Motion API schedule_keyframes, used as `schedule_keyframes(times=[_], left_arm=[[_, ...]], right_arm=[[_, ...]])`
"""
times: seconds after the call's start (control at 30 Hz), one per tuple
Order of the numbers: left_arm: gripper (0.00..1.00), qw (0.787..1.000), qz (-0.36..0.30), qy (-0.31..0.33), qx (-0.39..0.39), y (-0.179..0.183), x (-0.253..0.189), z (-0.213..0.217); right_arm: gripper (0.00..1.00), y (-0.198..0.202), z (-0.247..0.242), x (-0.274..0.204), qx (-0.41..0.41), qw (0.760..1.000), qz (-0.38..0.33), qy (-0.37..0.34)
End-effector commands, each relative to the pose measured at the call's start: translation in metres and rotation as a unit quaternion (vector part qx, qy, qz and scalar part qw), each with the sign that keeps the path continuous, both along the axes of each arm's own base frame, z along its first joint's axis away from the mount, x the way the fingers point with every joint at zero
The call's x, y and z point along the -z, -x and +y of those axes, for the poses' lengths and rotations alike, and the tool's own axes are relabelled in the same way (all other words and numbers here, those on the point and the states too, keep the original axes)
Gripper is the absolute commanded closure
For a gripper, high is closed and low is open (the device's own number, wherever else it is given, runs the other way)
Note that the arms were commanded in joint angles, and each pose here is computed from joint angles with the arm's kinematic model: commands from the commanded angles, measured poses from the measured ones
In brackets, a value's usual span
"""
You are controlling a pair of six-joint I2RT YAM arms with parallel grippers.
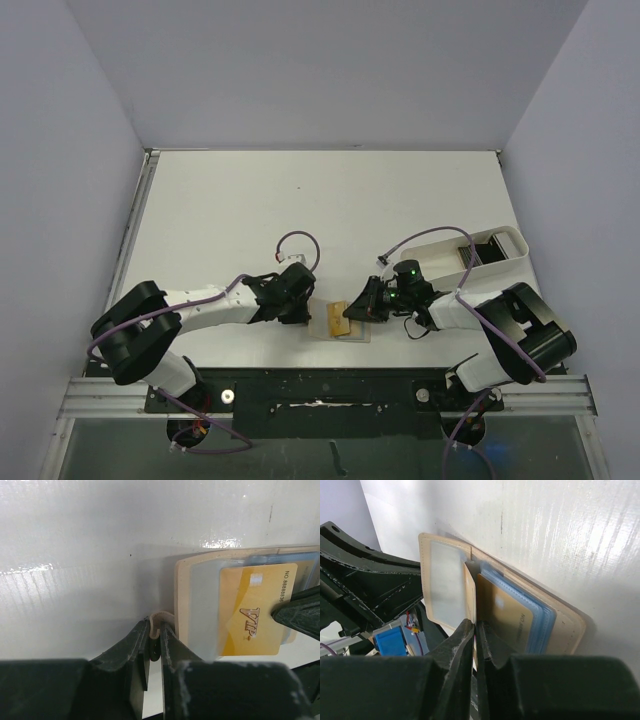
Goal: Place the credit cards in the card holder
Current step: Insert the credit card into the card holder.
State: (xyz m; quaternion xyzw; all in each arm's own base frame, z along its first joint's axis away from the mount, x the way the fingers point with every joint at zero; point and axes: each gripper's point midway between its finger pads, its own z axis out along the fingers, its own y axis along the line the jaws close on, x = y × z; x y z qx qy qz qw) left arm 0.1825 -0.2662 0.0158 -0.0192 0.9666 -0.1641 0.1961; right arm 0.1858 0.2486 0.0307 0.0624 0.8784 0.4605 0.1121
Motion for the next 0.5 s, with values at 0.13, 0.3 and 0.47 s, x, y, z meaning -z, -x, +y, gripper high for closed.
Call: schedule_keyframes(times=[0.13,0.3,0.47], left_arm=[[0.72,0.998,0.017,-0.048,-0.027,0.011,-0.004,0.022],[0.62,0.999,0.003,0.002,-0.033,0.007,-0.043,0.009],[0.55,0.997,-0.012,0.067,-0.026,0.006,-0.068,-0.006]], right_arm=[[0.93,-0.003,0.001,0.0,0.004,1.0,-0.017,-0.002],[0.93,0.0,0.001,0.002,-0.002,1.0,-0.015,-0.002],[0.93,0.001,0.001,0.003,-0.003,1.0,-0.013,-0.001]])
